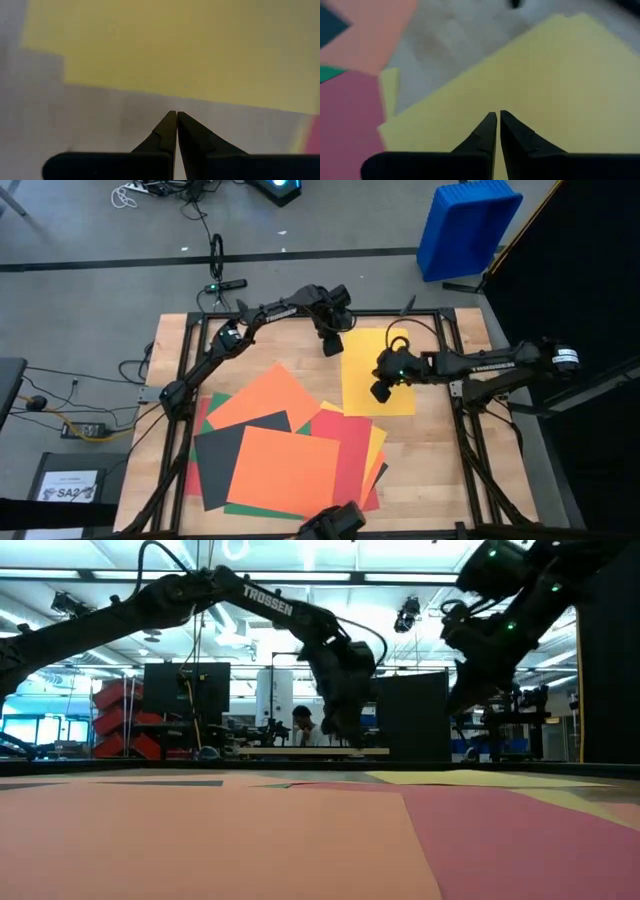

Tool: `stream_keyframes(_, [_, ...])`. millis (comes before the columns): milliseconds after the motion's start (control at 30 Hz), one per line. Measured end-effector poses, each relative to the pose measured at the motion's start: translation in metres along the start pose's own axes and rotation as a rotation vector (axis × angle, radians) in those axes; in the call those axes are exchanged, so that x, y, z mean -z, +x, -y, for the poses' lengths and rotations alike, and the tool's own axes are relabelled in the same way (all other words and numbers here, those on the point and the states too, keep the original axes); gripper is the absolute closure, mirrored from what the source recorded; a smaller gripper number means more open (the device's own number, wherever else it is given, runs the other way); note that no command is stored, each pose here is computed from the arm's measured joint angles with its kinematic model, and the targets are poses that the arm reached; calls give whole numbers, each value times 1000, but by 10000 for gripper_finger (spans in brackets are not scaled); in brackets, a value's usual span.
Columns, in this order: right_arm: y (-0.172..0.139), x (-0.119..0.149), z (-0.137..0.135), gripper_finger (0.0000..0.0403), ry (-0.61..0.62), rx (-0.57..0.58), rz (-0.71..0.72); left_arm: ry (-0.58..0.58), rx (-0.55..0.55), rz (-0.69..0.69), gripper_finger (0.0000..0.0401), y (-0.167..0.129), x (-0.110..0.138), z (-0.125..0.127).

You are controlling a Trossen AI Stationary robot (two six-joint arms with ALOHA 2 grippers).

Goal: Organize paper
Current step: Stack the yellow colored paper on top of the yellow colored paper

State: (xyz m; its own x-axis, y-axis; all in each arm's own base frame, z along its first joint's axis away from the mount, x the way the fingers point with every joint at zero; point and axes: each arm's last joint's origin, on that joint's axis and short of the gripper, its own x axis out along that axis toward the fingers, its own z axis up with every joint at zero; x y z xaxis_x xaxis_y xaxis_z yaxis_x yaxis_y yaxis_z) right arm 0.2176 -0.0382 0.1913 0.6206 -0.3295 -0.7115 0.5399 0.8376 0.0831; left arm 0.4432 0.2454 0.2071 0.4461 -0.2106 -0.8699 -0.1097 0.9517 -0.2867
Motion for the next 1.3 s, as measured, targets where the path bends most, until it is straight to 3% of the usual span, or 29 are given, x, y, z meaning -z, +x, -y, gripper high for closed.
stream_keyframes(233, [36, -3, 15, 403, 37, -30, -56, 27, -32, 124, 401, -78, -5, 21])
stream_keyframes(500, [75, 12, 43, 403, 85, 30, -208, 123, -37, 259, 401, -130, -8, 46])
stream_keyframes(633, [79, 11, 48, 403, 99, 14, -222, 130, 4, 283, 401, -132, -8, 45])
stream_keyframes(767, [75, 12, 52, 403, 88, 24, -242, 96, 13, 297, 401, -116, -5, 39])
stream_keyframes(900, [72, 13, 55, 403, 82, 39, -256, 17, -16, 307, 401, -98, 22, 31])
stream_keyframes(1133, [70, 17, 65, 403, 90, 82, -314, -137, -215, 540, 401, -119, 102, 37])
stream_keyframes(1300, [68, 19, 76, 403, 118, 127, -344, -158, -216, 632, 401, -112, 135, 49])
